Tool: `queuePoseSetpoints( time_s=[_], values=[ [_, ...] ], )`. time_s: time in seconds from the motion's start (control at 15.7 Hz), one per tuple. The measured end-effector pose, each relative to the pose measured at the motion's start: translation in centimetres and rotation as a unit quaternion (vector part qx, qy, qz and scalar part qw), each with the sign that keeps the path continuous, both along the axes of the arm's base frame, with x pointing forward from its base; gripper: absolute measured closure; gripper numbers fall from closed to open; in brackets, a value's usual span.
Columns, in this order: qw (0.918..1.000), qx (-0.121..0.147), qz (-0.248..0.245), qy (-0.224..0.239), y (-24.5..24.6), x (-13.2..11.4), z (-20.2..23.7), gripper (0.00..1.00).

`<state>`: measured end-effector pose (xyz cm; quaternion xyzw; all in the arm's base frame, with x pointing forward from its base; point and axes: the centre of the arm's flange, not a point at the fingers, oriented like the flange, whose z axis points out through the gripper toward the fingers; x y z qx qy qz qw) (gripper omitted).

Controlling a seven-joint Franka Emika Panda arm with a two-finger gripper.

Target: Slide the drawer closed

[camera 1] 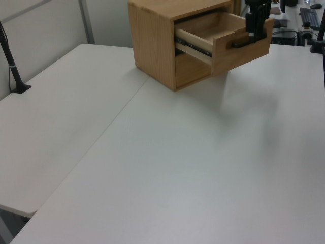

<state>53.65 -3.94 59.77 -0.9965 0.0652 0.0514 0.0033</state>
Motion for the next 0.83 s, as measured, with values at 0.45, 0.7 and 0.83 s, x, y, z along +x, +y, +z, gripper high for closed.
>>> queuePoseSetpoints(
  time_s=[0.45,0.7,0.83],
  values=[
    [0.9973,-0.004,-0.072,0.014,-2.5,-0.1,-3.4,0.77],
    [0.99,-0.024,-0.136,-0.026,-3.5,0.8,-3.9,0.85],
    [0.9844,-0.036,-0.165,-0.048,-3.8,1.2,-3.6,0.89]
  ],
)
